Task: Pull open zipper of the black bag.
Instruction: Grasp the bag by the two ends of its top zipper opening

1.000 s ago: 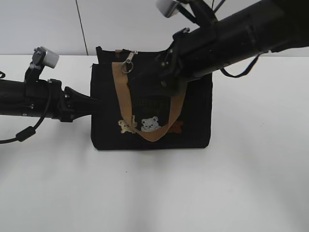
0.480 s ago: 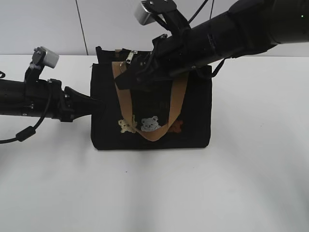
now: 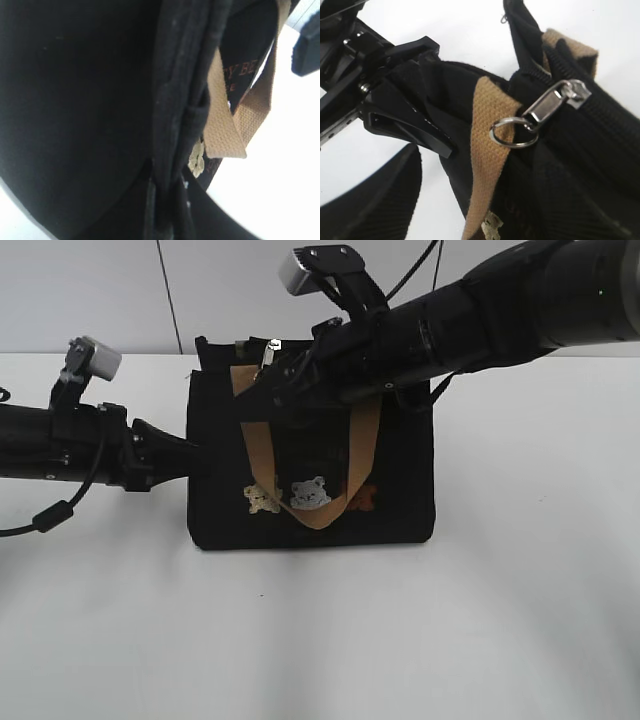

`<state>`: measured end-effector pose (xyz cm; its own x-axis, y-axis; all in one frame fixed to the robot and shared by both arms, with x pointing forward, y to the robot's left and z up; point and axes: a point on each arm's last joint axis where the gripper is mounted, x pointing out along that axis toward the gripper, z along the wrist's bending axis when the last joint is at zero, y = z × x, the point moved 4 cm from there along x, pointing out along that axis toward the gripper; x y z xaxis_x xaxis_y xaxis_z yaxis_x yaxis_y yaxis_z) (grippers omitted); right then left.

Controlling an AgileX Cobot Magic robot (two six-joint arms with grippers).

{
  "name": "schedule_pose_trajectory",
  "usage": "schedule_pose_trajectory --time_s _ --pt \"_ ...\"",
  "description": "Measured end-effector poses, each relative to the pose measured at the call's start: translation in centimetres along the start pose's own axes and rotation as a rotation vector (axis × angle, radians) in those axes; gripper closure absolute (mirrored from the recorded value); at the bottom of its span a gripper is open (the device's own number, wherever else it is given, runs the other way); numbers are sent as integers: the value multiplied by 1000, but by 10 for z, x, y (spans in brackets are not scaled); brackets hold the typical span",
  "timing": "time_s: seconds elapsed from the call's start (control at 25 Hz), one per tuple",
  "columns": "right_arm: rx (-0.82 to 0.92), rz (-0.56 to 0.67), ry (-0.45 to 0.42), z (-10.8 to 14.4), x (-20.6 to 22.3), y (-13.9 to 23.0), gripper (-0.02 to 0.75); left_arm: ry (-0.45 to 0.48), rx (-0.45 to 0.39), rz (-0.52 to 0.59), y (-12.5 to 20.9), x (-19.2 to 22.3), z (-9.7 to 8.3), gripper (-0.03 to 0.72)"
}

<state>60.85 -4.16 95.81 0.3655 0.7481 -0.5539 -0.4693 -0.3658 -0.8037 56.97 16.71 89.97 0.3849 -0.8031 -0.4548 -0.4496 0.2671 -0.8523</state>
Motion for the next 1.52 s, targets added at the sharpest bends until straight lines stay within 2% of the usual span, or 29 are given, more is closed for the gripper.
schedule_pose_trajectory --time_s 0.28,0.6,0.72,0.92,1.04,1.52 --pt "7 -64 -6 0 1 -7 277 -2 -3 -4 -1 0 0 655" --pt "11 -73 14 -3 1 -8 317 -3 -4 -5 -1 0 1 655" --pt "11 -72 42 -7 1 -8 414 -4 -5 -6 -1 0 1 655" --pt "16 -71 83 -12 1 -8 664 -4 -5 -6 -1 0 1 655" --pt "17 -73 89 -12 0 -9 744 -4 -5 -6 -1 0 1 655" --pt "-10 -41 127 -3 -35 -26 753 -1 -1 -3 -1 0 0 655"
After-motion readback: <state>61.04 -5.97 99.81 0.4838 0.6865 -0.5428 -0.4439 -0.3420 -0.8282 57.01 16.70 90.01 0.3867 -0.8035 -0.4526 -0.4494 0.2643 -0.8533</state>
